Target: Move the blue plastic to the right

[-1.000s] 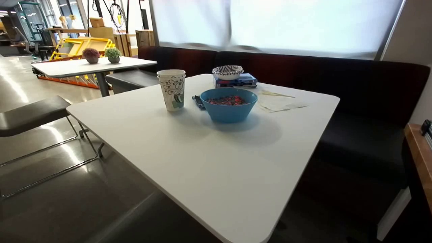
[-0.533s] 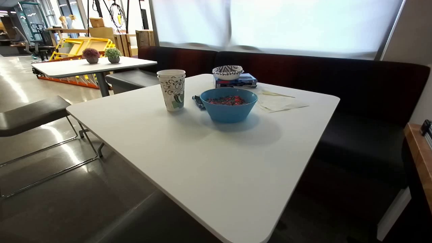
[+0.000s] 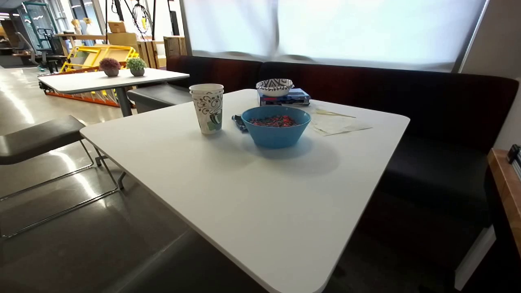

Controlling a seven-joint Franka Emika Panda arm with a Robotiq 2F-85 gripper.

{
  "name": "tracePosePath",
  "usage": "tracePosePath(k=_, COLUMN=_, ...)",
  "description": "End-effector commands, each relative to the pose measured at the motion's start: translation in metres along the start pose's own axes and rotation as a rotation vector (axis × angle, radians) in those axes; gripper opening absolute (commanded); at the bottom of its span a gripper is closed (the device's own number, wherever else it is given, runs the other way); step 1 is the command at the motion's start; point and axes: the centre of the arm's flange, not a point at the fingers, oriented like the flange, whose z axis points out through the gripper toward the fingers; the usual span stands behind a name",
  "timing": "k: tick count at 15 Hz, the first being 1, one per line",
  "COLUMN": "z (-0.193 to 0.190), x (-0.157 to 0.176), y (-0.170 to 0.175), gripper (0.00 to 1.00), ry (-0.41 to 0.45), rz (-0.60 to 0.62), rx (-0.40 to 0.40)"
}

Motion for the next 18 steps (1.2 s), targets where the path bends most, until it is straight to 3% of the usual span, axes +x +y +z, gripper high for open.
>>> tracePosePath(k=1, z=-0.006, x=0.028, y=0.022, gripper=1.00, ry=0.009, rz=0.064, rx=0.024)
tracePosePath(k=18, z=-0.015, x=0.126, y=0.121, gripper=1.00, ry=0.072, rz=0.149, rx=0.120)
